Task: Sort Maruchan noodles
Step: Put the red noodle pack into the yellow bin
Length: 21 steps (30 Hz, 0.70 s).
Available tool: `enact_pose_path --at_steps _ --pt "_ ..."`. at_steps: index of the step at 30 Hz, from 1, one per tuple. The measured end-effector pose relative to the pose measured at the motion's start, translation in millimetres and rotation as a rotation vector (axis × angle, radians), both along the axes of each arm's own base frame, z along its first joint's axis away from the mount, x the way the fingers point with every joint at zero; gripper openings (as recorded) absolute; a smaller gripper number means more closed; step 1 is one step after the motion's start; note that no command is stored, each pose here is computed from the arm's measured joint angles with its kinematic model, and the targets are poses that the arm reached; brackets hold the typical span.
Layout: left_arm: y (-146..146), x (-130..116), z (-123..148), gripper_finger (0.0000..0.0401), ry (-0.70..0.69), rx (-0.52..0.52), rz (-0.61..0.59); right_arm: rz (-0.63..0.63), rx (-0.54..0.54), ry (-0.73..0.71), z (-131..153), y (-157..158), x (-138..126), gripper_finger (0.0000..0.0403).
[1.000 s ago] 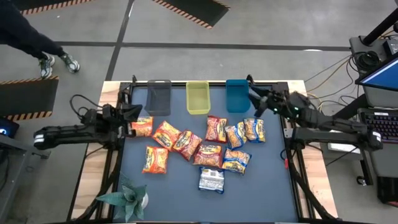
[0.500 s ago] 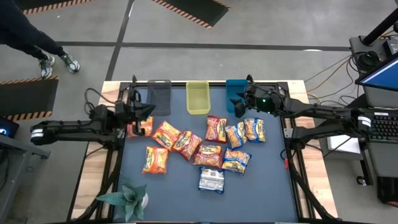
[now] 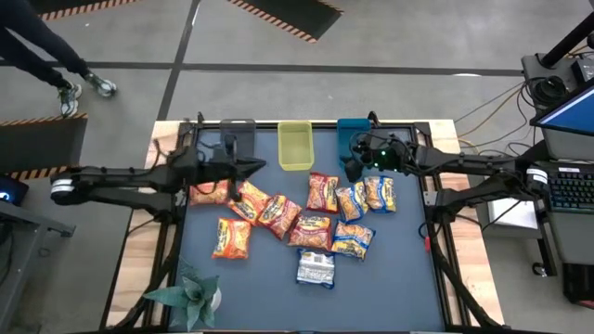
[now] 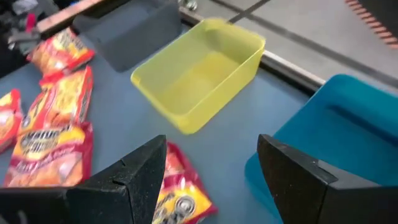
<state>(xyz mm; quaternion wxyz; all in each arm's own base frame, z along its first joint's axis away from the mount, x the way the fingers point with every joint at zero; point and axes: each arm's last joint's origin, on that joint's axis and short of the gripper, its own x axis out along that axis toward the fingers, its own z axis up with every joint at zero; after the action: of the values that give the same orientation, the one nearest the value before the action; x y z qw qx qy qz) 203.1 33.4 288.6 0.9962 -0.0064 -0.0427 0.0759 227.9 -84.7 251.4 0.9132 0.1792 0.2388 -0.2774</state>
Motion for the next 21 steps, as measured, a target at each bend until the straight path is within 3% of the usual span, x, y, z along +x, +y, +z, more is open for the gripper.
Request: enact_pose_path --at_steps 21 --pt "-6.5 72.8 -40.5 0.0000 0.379 -0.069 -0.064 0.074 0.077 0.166 -41.9 17.9 25.9 0.0240"
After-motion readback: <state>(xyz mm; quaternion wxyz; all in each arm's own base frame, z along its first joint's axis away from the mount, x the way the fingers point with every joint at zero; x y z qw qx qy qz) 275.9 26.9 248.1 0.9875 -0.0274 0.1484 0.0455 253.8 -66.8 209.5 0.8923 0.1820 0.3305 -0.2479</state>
